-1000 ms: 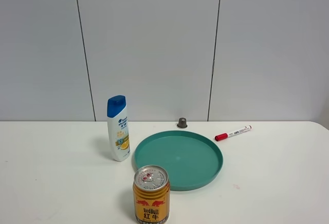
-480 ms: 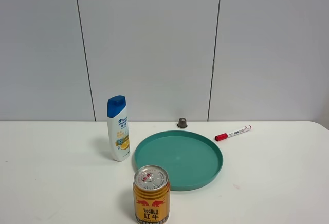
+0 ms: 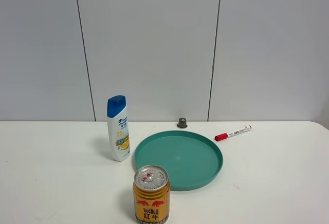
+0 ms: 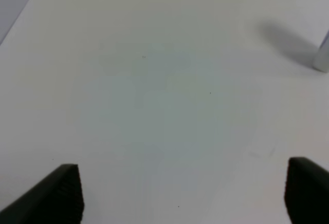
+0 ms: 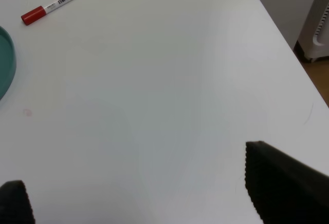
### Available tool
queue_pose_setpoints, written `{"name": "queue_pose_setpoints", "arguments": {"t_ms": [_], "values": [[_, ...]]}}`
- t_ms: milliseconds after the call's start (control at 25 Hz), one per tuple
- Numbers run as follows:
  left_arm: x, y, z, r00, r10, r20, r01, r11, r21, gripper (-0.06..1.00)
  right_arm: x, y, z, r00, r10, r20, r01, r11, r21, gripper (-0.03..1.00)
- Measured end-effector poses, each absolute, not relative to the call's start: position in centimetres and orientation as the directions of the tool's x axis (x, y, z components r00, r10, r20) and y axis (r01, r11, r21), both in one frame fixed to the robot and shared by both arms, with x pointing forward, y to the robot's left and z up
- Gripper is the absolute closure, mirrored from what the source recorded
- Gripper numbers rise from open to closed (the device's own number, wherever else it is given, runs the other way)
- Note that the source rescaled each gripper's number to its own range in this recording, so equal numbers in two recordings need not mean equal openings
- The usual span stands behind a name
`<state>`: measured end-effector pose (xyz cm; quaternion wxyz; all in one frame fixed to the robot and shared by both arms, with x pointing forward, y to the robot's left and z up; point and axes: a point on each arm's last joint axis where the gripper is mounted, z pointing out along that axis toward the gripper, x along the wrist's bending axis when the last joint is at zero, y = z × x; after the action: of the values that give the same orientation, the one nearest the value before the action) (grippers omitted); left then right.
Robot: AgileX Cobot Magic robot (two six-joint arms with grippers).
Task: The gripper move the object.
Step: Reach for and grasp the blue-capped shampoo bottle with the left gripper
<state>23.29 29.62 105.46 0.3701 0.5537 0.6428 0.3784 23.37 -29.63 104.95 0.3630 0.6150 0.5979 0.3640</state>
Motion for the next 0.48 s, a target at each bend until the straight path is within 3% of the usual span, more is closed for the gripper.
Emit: {"name": "queue_pose_setpoints", "arguments": {"t_ms": [160,480], "values": [[23.9,29.6,106.8,-0.105,0.992,-0.072,0.448,0.112,0.887,0.27,23.4,-29.6,104.9,0.020,1.000,0.014,0.471,-0.021,0.882,-0.03],[29.8,30.1,115.8,-0.058,0.997,-0.046,0.472,0.068,0.879,0.27,23.4,-29.6,104.9,0.020,1.000,0.014,0.471,-0.021,0.882,-0.03]]}}
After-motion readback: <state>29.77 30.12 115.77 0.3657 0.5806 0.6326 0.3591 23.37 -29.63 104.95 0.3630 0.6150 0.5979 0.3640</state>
